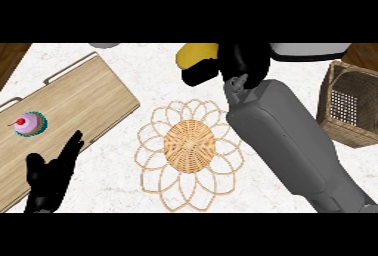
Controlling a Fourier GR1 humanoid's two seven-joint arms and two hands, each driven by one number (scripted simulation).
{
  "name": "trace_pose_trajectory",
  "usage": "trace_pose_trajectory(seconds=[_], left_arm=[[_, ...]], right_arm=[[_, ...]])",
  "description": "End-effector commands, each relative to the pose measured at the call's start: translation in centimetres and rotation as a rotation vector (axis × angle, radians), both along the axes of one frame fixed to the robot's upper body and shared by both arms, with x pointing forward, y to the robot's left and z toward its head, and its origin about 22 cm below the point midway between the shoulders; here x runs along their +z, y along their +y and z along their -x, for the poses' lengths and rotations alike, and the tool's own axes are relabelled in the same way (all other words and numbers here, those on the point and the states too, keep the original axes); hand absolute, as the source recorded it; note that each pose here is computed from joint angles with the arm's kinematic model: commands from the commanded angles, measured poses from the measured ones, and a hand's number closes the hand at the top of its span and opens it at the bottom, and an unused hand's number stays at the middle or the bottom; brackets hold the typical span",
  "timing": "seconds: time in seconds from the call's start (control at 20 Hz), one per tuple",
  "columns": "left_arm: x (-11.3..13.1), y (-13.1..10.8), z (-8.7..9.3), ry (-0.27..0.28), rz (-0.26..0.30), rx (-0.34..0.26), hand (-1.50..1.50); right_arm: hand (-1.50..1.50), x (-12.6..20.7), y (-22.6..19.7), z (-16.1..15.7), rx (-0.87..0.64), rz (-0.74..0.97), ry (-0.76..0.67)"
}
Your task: Pick the lemon from the placemat and place it in the basket
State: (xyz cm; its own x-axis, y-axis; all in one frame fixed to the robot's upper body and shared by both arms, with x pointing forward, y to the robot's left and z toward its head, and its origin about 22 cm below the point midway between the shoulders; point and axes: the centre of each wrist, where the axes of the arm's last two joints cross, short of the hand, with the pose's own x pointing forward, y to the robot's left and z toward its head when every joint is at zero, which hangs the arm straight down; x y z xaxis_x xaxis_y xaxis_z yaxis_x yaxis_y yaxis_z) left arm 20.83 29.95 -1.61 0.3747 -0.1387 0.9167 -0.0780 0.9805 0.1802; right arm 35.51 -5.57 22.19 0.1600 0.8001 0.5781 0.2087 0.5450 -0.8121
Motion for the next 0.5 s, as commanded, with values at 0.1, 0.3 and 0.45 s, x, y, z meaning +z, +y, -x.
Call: trace_pose_trajectory(seconds=[0.1,0.3,0.45], left_arm=[[-3.2,-0.7,2.1,0.177,0.056,0.030,0.00],[-2.6,0.8,3.0,0.189,0.041,0.031,0.00],[-2.6,0.4,2.0,0.173,0.043,0.030,0.00]], right_arm=[[1.50,7.8,-2.3,2.2,-0.196,-0.218,-0.266],[1.50,11.3,-5.4,2.2,-0.346,-0.187,-0.299],[1.50,13.6,-7.1,2.7,-0.405,-0.190,-0.334]])
